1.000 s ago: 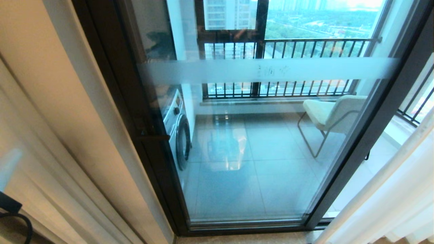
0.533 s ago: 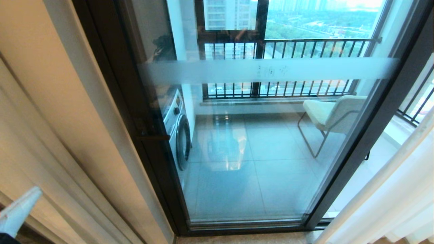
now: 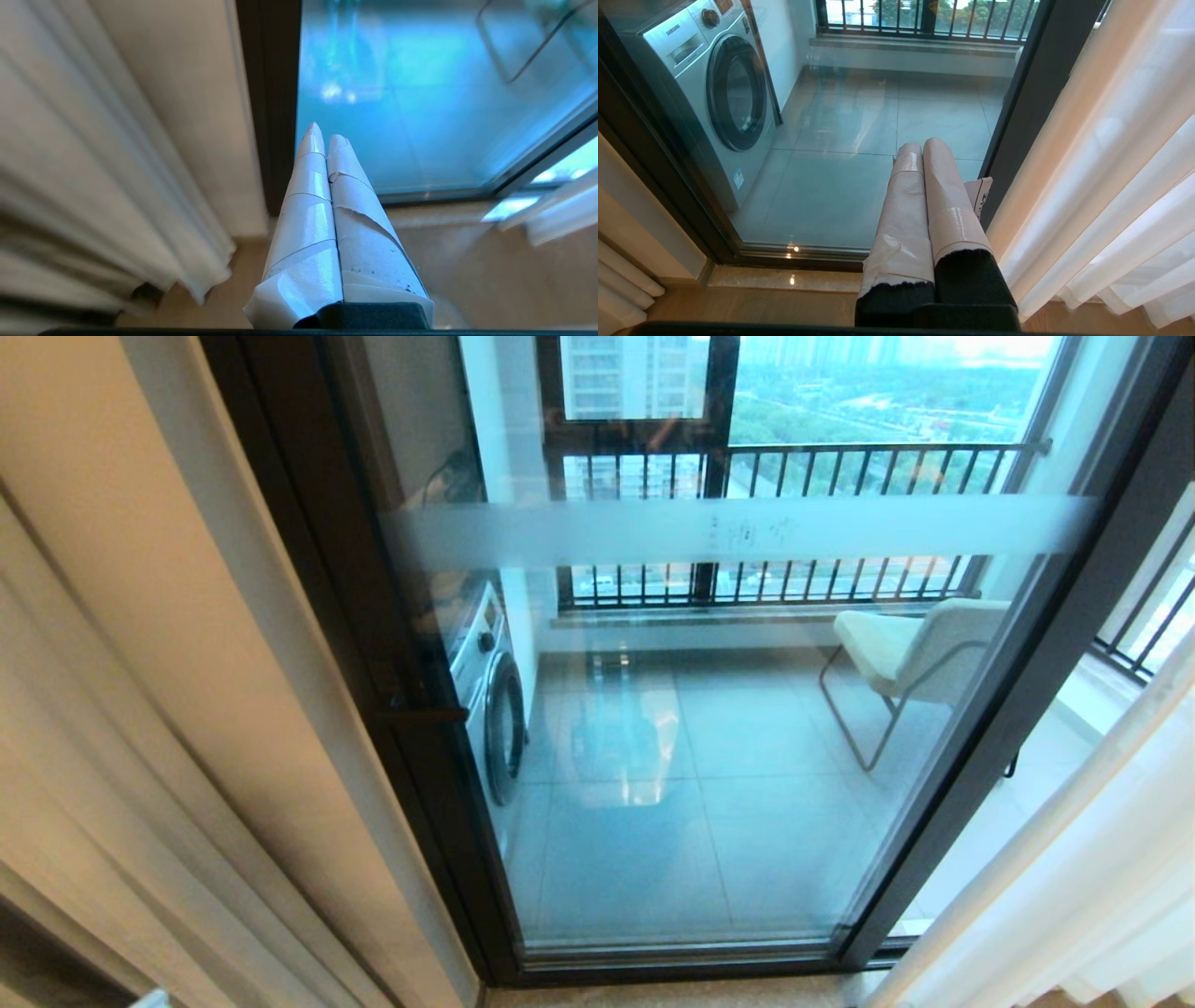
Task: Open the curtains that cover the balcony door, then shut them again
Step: Pull the inner curtains open on both sides
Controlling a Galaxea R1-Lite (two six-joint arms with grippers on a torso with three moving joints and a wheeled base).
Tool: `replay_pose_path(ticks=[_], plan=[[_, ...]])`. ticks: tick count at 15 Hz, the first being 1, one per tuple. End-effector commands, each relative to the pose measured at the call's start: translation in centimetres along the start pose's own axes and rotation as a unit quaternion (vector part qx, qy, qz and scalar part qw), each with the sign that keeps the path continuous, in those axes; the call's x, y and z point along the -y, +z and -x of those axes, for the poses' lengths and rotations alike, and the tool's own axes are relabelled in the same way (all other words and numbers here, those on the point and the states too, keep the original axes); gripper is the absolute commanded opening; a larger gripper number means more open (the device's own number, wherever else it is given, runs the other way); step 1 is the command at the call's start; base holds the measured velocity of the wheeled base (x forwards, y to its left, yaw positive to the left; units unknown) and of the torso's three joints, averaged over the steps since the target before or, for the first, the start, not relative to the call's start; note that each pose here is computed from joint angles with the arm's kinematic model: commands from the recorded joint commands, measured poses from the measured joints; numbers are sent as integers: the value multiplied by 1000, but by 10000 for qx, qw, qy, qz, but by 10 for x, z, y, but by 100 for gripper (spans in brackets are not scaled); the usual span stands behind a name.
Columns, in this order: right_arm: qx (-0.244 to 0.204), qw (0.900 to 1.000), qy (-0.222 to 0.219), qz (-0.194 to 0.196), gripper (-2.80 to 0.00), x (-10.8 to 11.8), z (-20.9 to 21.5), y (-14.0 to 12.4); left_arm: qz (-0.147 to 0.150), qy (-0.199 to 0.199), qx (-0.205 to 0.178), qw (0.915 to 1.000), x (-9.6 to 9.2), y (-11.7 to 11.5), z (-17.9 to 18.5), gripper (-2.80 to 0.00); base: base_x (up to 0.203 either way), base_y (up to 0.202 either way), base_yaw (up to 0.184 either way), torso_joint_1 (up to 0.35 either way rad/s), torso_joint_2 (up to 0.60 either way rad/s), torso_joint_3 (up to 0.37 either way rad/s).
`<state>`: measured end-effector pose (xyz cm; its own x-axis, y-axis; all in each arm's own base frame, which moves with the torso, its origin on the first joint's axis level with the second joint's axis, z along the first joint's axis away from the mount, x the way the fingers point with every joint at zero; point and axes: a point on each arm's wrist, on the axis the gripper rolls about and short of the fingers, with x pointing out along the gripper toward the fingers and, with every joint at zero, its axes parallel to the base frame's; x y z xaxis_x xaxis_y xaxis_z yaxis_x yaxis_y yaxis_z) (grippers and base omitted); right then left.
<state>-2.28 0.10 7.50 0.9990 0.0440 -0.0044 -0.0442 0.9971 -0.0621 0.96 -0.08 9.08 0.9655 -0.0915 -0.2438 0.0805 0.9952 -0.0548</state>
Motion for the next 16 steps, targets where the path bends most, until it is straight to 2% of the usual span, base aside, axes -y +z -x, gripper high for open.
replay_pose_path(ticks=[1,3,5,10,14,16], plan=[[-1,10000,2,3,-280,0,0,0,-163,15,-35,9999,-1,-10,7,-280,0,0,0,0,0,0],[-1,10000,2,3,-280,0,0,0,-213,147,-90,9996,-1,-11,7,-280,0,0,0,0,0,0],[-1,10000,2,3,-280,0,0,0,-182,480,-123,9986,-1,-12,7,-280,0,0,0,0,0,0],[-1,10000,2,3,-280,0,0,0,-192,505,463,9975,0,-17,17,-280,0,0,0,0,0,0],[-1,10000,2,3,-280,0,0,0,-218,550,1228,9907,1,-22,28,-280,0,0,0,0,0,0],[-1,10000,2,3,-280,0,0,0,-248,538,1232,9906,1,-23,28,-280,0,0,0,0,0,0]])
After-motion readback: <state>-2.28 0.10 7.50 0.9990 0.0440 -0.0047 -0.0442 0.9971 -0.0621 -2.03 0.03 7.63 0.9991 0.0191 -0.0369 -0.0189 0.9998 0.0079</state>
